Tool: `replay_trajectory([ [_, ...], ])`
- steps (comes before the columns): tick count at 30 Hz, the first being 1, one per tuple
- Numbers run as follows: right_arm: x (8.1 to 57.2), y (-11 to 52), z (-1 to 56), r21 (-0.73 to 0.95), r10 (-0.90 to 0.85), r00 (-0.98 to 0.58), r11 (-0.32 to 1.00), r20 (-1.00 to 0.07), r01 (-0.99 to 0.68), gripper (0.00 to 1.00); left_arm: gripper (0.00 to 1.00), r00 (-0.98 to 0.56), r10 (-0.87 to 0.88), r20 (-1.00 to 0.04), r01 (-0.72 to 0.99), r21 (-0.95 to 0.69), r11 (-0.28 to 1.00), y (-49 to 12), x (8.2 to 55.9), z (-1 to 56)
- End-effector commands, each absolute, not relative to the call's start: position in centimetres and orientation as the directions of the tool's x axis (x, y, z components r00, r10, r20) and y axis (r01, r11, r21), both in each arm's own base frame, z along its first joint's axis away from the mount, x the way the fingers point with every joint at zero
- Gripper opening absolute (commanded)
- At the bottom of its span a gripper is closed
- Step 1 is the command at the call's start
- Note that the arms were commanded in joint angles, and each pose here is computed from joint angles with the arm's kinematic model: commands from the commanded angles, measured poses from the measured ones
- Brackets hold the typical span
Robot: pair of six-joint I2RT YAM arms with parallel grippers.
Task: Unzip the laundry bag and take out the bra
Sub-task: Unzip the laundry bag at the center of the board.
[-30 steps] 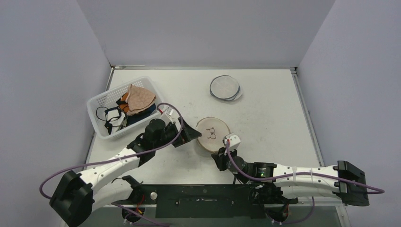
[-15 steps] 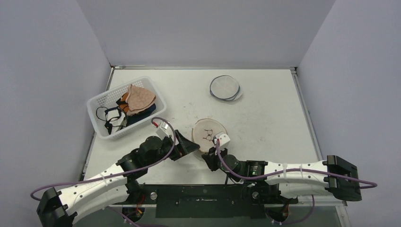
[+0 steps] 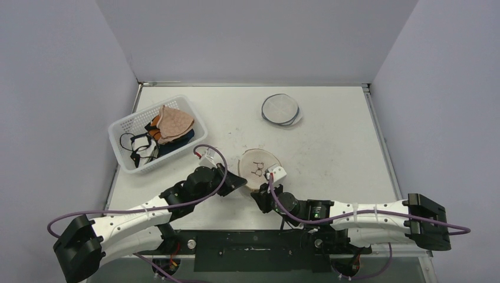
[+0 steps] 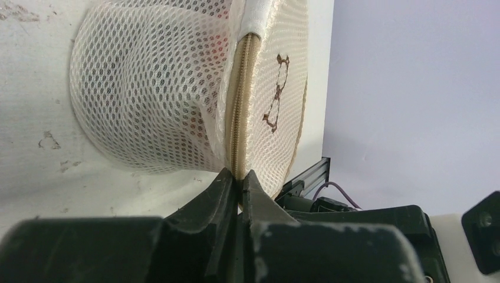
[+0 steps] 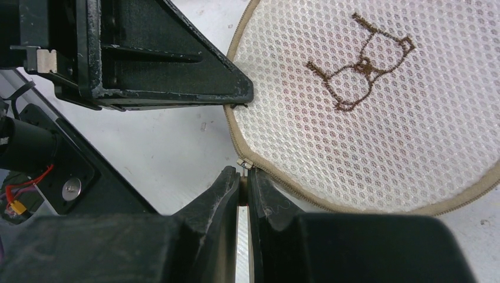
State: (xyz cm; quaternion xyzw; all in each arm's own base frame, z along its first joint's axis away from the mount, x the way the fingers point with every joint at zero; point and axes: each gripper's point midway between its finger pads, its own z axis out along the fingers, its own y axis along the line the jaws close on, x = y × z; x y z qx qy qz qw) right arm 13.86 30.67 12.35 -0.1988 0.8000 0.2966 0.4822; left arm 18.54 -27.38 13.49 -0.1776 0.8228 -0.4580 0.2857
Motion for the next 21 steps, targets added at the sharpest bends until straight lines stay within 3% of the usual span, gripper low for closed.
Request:
replay_trajectory([
  [1,14.3,30.6,15.2,0.31,0.039,-0.427,0.747,-0.904,-0.588,0.05,0.0,-0.696,-0.633,-0.34,0.014,-0.887,0.461,-26.9,20.7,17.2],
  [21,15.0,26.8,13.7,0.263,0.028,-0.43,0.826,-0.902,-0.499,0.05,0.0,-0.74,-0.561,-0.372,0.066,-0.87,0.489,-25.1,22.7,17.3],
])
